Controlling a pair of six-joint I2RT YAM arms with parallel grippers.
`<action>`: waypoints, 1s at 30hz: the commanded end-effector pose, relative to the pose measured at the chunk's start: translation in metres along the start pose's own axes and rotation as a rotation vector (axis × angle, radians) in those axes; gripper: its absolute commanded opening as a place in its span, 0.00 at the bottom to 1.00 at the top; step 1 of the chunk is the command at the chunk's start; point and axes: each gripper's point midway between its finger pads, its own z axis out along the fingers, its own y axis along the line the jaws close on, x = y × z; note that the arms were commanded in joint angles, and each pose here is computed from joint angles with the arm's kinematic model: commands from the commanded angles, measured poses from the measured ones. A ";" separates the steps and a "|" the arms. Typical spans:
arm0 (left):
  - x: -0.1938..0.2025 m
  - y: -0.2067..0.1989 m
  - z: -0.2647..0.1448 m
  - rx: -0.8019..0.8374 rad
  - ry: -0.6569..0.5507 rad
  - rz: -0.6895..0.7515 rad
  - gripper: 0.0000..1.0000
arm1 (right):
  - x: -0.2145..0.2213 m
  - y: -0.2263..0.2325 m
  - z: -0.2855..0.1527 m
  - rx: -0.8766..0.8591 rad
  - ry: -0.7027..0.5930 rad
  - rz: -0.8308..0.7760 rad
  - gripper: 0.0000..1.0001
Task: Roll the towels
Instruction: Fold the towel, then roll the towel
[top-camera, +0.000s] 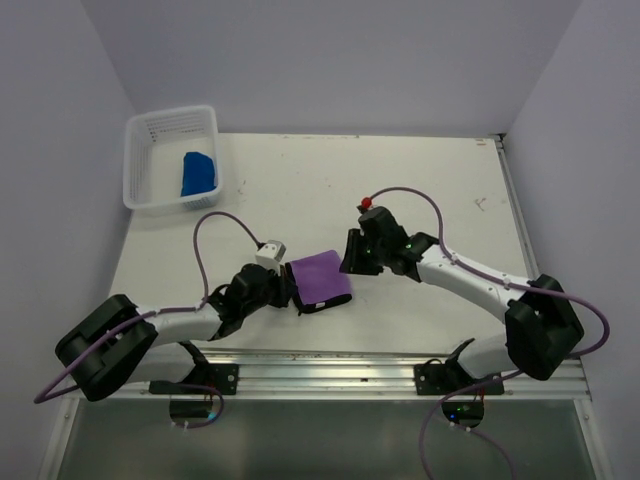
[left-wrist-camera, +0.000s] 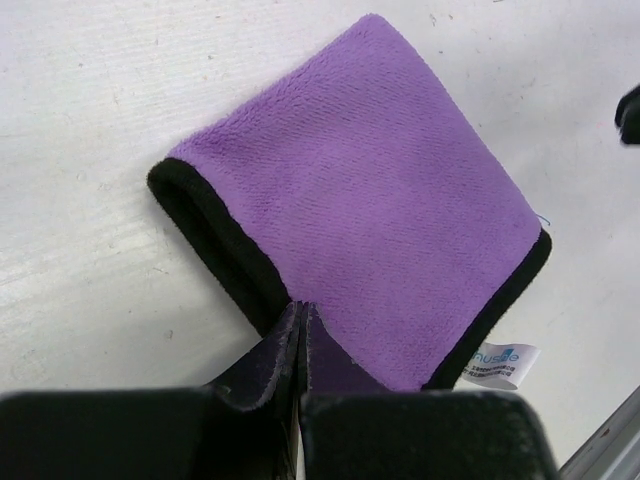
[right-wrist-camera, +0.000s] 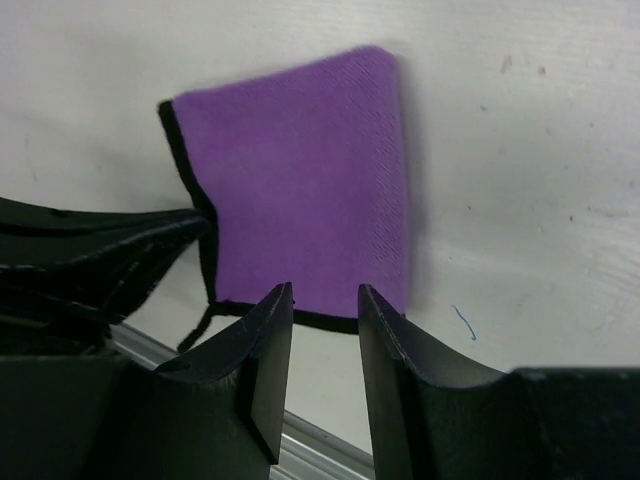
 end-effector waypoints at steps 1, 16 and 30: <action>-0.010 -0.003 -0.001 0.005 -0.029 0.029 0.00 | 0.010 -0.005 -0.003 -0.015 -0.013 0.028 0.37; -0.030 -0.021 -0.004 0.053 -0.054 0.029 0.00 | 0.044 -0.014 0.018 -0.035 0.062 0.032 0.43; -0.020 -0.052 -0.009 0.168 -0.017 0.018 0.00 | 0.065 -0.034 0.039 0.060 0.117 0.009 0.43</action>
